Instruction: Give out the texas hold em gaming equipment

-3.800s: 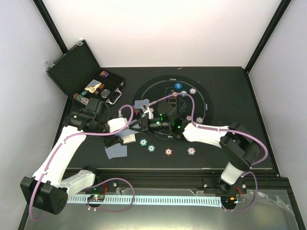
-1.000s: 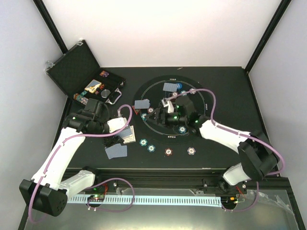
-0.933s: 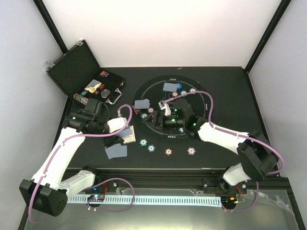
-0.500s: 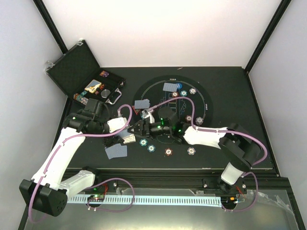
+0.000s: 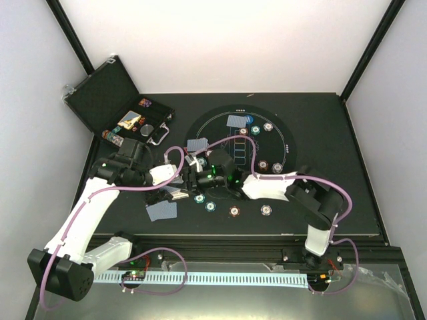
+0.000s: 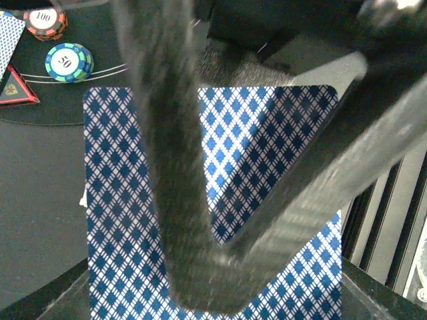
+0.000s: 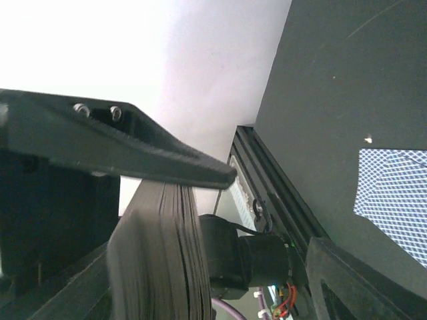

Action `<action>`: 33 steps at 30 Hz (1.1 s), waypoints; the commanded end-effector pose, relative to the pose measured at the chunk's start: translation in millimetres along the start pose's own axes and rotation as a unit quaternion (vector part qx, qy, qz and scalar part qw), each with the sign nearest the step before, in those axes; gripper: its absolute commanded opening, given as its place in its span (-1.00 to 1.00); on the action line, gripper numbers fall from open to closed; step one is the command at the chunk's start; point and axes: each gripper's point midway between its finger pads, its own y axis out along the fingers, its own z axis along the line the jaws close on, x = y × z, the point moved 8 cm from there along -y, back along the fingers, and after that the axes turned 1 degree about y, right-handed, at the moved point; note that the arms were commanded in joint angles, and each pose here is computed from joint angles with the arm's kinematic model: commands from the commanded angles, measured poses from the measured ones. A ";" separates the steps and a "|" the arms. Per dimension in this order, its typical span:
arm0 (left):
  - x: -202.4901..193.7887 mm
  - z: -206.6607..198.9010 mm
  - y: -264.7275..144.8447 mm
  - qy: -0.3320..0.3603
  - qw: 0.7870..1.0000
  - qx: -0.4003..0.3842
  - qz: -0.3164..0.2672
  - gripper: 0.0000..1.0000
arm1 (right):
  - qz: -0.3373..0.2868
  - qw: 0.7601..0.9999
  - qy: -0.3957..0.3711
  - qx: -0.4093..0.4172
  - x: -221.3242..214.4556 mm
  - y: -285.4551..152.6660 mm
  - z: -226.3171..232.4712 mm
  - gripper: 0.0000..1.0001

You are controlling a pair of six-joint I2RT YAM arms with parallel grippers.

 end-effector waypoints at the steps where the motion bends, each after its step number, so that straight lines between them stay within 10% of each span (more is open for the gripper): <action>1: 4.0 -0.8 -4.8 0.004 1.000 0.006 -0.019 -0.97 | 0.012 1.000 -0.008 0.025 4.3 14.8 10.2 0.43; 19: 5.4 -1.8 -8.8 0.011 1.000 0.014 -0.023 -0.97 | -0.041 0.998 0.004 -0.038 2.3 -31.2 -15.9 -0.15; 27: 4.3 -1.4 -7.2 0.009 1.000 0.013 -0.020 -0.97 | -0.055 0.998 -0.013 -0.037 1.5 -41.8 1.2 -0.88; 33: 4.0 -1.3 -7.0 0.008 1.000 0.013 -0.019 -0.97 | -0.072 0.996 -0.025 -0.047 1.5 -58.7 10.2 -0.98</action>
